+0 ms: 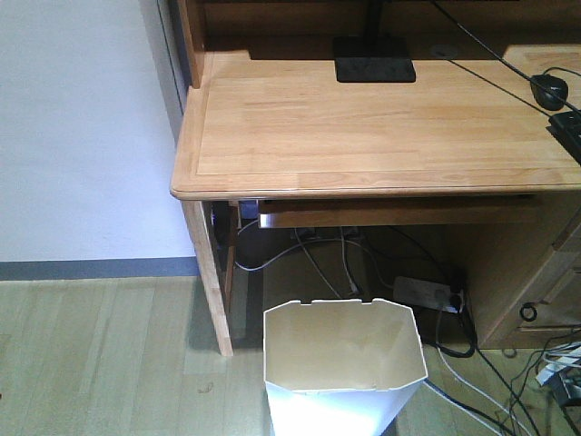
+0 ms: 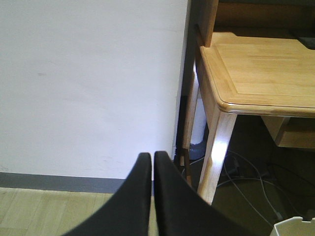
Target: Move trash bin to bedside with robot
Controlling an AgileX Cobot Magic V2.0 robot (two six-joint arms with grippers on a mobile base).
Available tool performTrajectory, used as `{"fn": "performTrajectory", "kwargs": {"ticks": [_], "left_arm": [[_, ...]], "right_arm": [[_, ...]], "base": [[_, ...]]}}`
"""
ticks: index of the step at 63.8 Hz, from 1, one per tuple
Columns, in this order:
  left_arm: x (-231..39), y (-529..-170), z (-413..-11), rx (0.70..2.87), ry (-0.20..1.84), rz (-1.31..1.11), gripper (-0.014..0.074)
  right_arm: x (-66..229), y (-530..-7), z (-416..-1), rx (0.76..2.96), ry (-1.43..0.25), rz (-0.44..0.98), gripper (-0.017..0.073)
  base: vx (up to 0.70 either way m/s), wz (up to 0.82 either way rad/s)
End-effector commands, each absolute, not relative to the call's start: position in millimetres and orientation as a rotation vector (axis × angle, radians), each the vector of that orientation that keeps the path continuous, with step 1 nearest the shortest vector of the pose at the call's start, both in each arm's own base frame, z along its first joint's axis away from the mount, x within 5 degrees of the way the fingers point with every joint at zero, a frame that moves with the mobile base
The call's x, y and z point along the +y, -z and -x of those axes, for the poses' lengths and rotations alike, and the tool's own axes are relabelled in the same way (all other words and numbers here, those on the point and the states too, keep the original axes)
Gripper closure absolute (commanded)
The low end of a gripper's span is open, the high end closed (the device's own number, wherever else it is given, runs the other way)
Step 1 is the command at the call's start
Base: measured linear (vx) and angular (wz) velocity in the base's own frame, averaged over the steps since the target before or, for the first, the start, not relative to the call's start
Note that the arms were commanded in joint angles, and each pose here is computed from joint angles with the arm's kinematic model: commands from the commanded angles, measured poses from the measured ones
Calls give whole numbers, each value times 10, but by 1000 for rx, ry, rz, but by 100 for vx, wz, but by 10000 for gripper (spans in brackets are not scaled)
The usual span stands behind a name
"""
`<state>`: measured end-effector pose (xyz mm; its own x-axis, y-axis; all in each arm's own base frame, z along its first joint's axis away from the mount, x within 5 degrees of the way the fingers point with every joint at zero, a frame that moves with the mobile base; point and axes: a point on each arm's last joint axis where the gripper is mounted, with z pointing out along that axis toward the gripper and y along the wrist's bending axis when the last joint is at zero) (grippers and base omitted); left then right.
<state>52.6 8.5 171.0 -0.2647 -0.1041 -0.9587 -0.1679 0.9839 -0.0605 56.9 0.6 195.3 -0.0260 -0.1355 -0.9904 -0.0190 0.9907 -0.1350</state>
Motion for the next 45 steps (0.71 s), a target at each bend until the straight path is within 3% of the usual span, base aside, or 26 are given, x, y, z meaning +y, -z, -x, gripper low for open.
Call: {"fn": "performTrajectory", "kwargs": {"ticks": [1,32,45], "left_arm": [[82,-1764,-535,1766,-54,191,600],[82,-1764,-535,1766,-54,191,600],[82,-1764,-535,1766,-54,191,600]], "right_arm": [[12,-2011,-560,1509,105,133,566],[17,-2081,-553,1439,93,122,566],[16,-2298,-529,1372,9,45,566]], "base": [[0,0],[0,0],[0,0]]}}
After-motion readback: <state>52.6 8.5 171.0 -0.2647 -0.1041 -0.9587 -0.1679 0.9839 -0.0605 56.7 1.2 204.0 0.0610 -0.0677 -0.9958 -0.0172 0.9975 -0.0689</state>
